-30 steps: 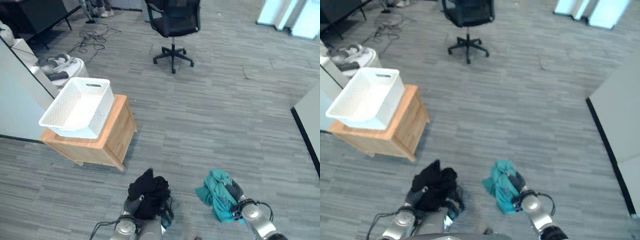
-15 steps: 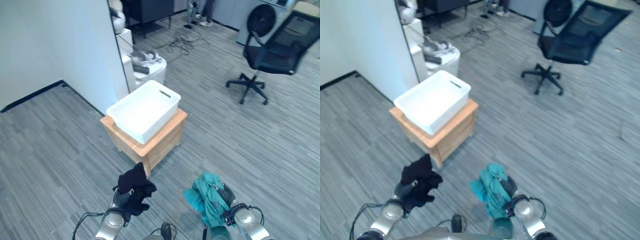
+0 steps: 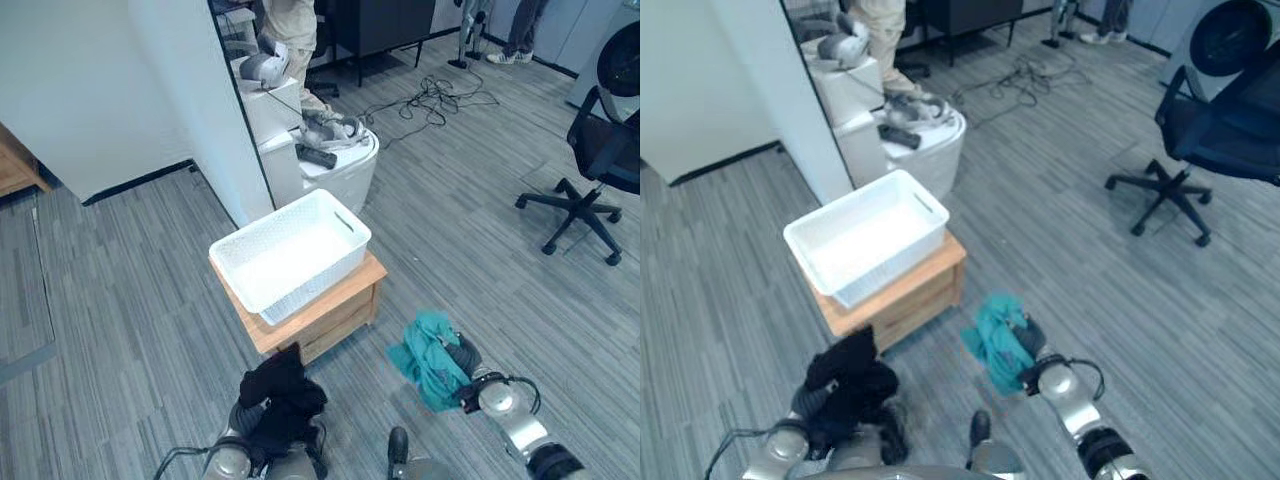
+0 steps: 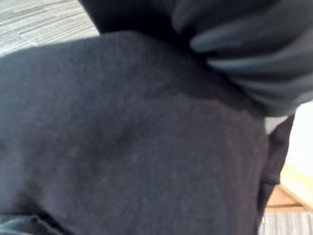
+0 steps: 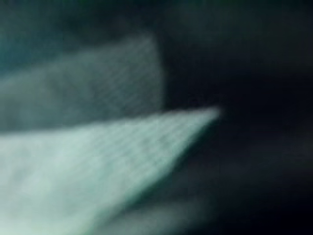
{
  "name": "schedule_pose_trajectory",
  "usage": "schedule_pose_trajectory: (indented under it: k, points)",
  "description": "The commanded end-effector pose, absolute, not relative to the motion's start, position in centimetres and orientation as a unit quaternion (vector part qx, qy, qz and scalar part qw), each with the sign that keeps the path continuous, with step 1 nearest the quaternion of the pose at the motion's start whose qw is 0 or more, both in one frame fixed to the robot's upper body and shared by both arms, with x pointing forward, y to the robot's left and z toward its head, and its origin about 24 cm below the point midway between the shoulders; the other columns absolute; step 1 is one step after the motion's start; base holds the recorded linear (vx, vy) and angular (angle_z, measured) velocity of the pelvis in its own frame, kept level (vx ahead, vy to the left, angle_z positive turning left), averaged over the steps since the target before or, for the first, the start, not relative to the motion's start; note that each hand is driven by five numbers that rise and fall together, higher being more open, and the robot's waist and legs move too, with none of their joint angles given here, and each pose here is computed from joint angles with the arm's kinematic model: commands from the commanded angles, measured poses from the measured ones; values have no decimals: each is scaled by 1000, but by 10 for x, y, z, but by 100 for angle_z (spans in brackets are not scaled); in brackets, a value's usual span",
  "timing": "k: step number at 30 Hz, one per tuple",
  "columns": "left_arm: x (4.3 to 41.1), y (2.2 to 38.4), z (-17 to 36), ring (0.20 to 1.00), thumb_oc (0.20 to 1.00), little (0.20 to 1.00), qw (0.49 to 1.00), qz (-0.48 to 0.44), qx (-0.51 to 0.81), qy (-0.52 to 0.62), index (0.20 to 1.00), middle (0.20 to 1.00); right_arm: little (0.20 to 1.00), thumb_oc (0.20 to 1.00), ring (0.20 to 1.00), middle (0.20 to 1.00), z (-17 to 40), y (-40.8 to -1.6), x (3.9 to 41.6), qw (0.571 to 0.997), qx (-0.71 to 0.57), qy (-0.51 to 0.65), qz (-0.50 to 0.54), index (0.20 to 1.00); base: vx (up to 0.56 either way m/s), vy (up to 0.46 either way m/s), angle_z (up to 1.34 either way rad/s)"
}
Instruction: Tidy up the quilt and then pick up the clothes from the bed and put them into the laundry hamper.
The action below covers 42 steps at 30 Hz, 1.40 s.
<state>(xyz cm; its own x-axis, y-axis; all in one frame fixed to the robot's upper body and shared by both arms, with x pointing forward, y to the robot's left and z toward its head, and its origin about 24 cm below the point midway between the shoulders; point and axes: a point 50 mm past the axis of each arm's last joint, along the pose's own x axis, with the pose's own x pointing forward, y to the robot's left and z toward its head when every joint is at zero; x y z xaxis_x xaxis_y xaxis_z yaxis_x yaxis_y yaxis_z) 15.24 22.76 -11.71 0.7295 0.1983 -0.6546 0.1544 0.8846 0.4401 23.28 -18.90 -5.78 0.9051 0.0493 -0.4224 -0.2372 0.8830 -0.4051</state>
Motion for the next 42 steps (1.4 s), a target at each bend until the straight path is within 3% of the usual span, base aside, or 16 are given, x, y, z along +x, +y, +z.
schedule_pose_trajectory:
  k: [1, 12, 19, 24, 25, 32, 37, 42]
  points:
    - [171, 240, -100, 200, 200, 200, 908, 16, 272, 319, 200, 200, 200, 200, 200, 200, -35, -176, 241, 961, -227, 129, 88, 200, 142, 73, 12]
    - [167, 249, -101, 200, 200, 200, 891, -7, 311, 332, 200, 200, 200, 200, 200, 200, -24, -163, 235, 972, -191, 93, 99, 200, 130, -8, 51]
    - [166, 257, -103, 200, 200, 200, 881, -10, 328, 342, 200, 200, 200, 200, 200, 200, 21, -170, 254, 965, -247, -11, 93, 200, 146, -178, 113]
    - [162, 254, -100, 200, 200, 200, 891, -10, 310, 331, 200, 200, 200, 200, 200, 200, 95, -177, 277, 935, -308, -156, 79, 200, 110, -113, 0]
    - [159, 254, -101, 200, 200, 200, 891, -6, 304, 336, 200, 200, 200, 200, 200, 200, 128, -166, 286, 917, -319, -224, 89, 200, 53, -65, -19]
    - [169, 258, -103, 200, 200, 200, 897, 15, 281, 341, 200, 200, 200, 200, 200, 200, 216, -100, 315, 843, -350, -383, 144, 200, 2, -102, -9]
    - [202, 261, -79, 200, 200, 200, 920, 29, 278, 274, 200, 200, 200, 200, 200, 200, 256, -79, 336, 806, -397, -420, 128, 200, -121, -56, 10]
    - [221, 263, -60, 200, 200, 200, 935, 46, 273, 221, 200, 200, 200, 200, 200, 200, 268, -79, 357, 806, -423, -402, 101, 200, -83, -12, 9]
